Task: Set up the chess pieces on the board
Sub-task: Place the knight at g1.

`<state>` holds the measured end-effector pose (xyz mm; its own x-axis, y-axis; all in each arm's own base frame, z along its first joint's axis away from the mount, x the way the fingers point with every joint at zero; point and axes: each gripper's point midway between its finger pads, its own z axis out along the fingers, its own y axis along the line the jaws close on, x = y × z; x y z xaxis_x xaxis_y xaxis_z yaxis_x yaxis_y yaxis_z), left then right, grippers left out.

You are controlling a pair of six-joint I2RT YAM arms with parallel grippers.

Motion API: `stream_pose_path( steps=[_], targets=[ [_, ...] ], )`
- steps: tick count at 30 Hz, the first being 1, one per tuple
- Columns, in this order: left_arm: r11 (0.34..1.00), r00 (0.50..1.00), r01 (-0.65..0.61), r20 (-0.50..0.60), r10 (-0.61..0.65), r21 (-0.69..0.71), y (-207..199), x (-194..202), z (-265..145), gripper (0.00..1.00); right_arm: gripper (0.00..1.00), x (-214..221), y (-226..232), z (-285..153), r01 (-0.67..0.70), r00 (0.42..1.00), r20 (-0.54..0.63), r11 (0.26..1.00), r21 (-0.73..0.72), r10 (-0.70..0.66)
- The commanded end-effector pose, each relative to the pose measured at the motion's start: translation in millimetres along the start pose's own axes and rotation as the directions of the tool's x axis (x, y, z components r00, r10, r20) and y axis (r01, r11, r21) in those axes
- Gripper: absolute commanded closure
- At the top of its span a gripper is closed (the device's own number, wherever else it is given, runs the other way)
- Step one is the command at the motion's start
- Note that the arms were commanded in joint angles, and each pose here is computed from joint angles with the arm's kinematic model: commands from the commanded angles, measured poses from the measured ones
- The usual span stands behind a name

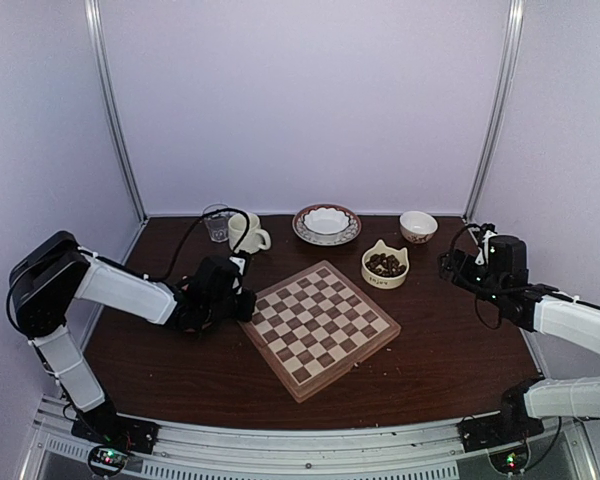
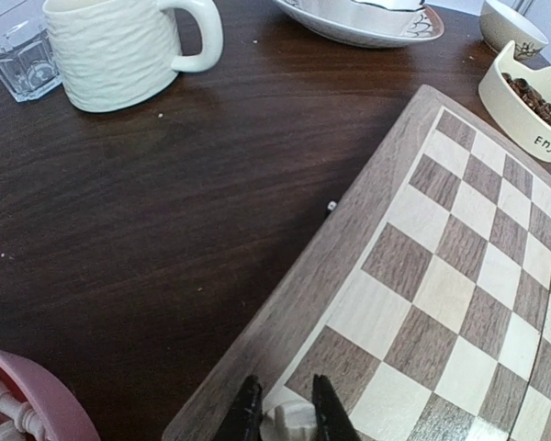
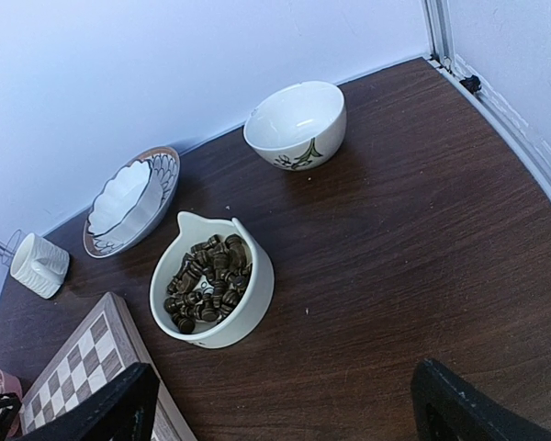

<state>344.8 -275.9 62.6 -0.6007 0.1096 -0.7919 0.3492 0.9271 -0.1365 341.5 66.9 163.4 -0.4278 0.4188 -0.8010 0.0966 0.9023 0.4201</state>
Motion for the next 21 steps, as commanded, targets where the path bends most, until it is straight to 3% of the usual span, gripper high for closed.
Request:
stream_pose_path(
  steps=[1,9,21],
  targets=[
    [0.999,0.999,-0.003,0.036,0.001,0.049,-13.0,-15.5,3.2,0.85,0.01,-14.0,8.8,-2.5,0.011,0.999,0.038,1.0,-0.017,-0.01],
    [0.997,0.997,-0.02,0.072,0.014,0.079,-20.9,-22.3,11.0,0.84,0.01,-14.0,7.6,-2.2,0.013,0.999,0.038,1.0,-0.011,-0.013],
    [0.996,0.999,-0.026,0.036,0.023,0.08,-25.4,-18.7,24.4,0.81,0.01,-14.8,7.4,-2.5,0.014,0.999,0.04,1.0,-0.009,-0.014]
  ],
)
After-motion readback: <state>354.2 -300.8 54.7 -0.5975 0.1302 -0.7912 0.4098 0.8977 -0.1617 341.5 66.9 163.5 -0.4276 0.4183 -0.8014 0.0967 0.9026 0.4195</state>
